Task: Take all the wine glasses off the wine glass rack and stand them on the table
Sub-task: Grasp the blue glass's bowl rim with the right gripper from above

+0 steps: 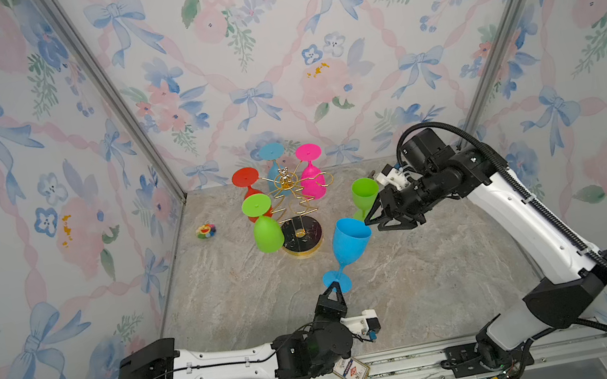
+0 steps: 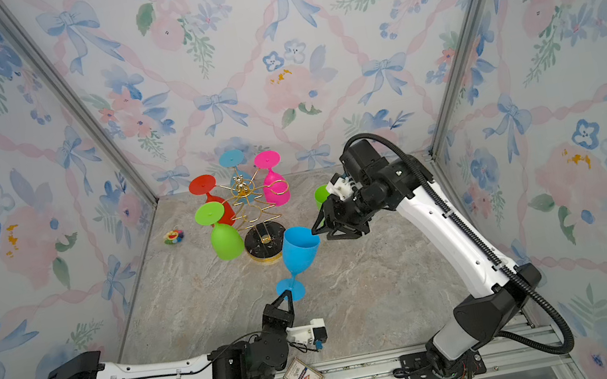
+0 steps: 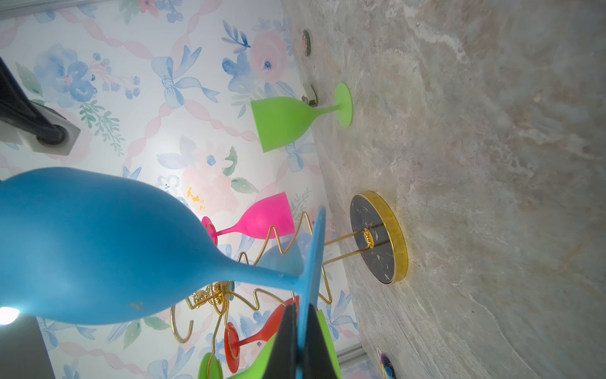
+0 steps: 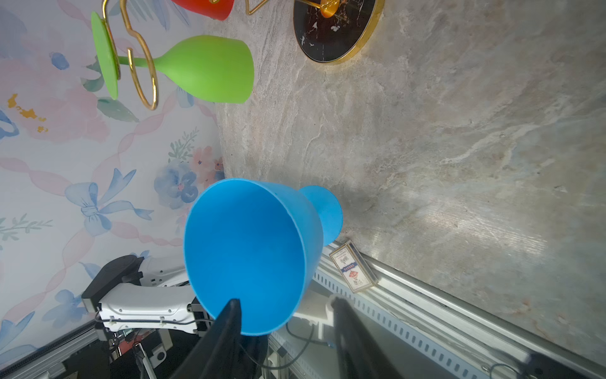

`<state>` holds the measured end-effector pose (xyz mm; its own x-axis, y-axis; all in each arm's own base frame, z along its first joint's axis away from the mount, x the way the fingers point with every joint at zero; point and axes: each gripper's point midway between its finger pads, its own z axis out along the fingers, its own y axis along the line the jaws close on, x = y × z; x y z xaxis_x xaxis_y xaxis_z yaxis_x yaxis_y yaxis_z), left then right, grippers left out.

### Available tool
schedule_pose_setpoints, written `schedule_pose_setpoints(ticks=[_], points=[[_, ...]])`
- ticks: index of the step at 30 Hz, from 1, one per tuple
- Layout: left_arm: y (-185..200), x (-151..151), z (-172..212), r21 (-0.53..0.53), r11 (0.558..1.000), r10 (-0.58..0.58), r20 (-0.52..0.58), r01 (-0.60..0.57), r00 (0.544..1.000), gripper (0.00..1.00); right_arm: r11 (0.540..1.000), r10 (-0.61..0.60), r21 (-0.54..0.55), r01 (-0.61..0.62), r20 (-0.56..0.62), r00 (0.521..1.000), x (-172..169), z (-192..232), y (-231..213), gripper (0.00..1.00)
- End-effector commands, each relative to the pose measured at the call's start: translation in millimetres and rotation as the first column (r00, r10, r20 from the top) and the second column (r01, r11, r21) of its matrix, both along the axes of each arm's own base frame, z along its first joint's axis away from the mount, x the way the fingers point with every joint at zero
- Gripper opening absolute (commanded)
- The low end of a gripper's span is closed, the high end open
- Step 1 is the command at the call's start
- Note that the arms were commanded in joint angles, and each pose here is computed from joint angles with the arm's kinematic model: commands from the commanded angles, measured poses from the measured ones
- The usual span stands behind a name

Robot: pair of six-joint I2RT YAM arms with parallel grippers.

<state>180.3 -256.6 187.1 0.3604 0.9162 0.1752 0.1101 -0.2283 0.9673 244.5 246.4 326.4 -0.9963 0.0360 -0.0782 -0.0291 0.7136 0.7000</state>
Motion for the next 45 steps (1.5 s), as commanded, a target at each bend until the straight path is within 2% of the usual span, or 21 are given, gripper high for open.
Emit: schedule_pose_setpoints(ticks=[1, 5, 16, 36, 45], points=[[3, 0, 5, -0.016, 1.000, 0.008, 0.018, -0.008, 1.000, 0.00, 0.999, 0.043, -0.018, -0.044, -0.048, 0.998, -13, -3, 1, 0.44], [4, 0, 6, -0.009, 1.000, 0.013, 0.026, -0.012, 1.000, 0.00, 0.998, 0.046, -0.047, -0.051, -0.090, 0.995, -15, -14, -2, 0.37], [6, -1, 7, 0.033, 0.999, -0.007, 0.046, 0.005, 0.999, 0.00, 0.994, 0.079, -0.065, -0.086, -0.104, 0.991, -11, -18, -2, 0.29], [4, -1, 15, 0.046, 0.999, -0.029, 0.082, 0.025, 0.996, 0.00, 0.991, 0.104, -0.066, -0.115, -0.160, 0.982, -17, -32, 5, 0.20], [1, -2, 13, 0.063, 0.997, -0.043, 0.085, 0.038, 0.995, 0.00, 0.991, 0.105, -0.067, -0.119, -0.176, 0.979, -21, -36, 4, 0.10]])
